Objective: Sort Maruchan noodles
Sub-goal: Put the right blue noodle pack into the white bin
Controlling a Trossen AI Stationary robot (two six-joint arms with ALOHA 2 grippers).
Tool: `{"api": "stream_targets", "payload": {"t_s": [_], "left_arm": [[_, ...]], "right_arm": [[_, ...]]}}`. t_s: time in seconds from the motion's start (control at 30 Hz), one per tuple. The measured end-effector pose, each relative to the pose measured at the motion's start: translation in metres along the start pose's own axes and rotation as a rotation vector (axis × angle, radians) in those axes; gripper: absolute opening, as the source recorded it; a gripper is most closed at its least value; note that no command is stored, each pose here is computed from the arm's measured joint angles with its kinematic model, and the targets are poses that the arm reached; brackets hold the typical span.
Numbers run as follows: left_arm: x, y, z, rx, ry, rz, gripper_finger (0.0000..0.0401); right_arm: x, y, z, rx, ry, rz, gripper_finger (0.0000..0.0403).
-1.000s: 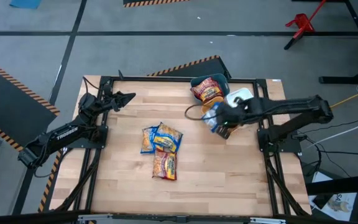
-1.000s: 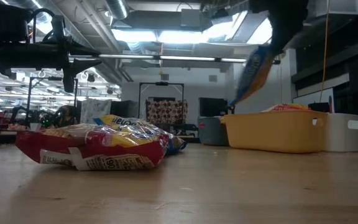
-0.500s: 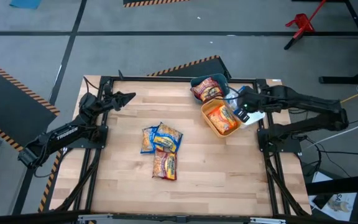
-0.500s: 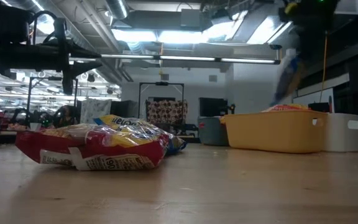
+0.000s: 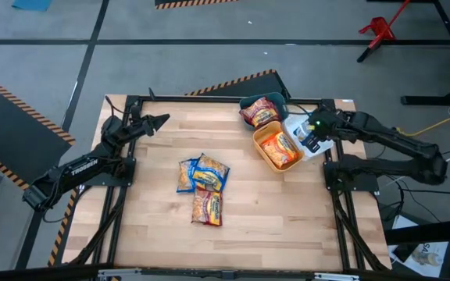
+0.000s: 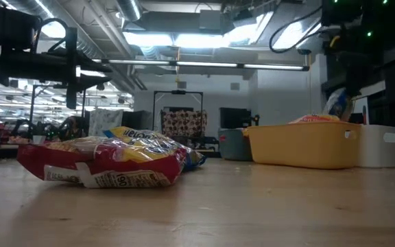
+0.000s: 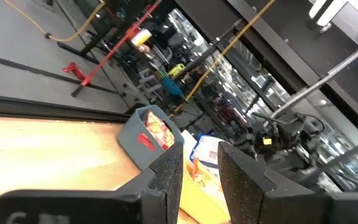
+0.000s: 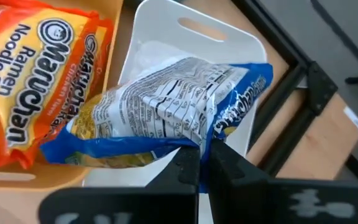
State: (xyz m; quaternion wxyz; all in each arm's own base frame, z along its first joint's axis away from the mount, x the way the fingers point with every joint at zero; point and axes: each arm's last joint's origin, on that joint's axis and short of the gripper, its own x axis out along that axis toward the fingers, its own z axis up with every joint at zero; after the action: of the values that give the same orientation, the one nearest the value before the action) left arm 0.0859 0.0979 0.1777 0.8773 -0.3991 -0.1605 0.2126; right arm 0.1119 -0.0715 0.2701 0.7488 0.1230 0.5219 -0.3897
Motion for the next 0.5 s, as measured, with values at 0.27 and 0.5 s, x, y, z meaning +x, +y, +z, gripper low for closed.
{"api": "stream_targets", "payload": {"t_s": [0.27,0.5], "left_arm": [[0.0,0.001,0.0,-0.002,-0.003,0.011,0.0094],[0.0,0.001,0.0,-0.002,-0.003,0.011,0.0094]], "right_arm": [[0.028,-0.013,0.005,0.045,-0.022,0.07,0.0],[0.042,-0.025,0.002,0.108,0.058,0.073,0.0002]]}}
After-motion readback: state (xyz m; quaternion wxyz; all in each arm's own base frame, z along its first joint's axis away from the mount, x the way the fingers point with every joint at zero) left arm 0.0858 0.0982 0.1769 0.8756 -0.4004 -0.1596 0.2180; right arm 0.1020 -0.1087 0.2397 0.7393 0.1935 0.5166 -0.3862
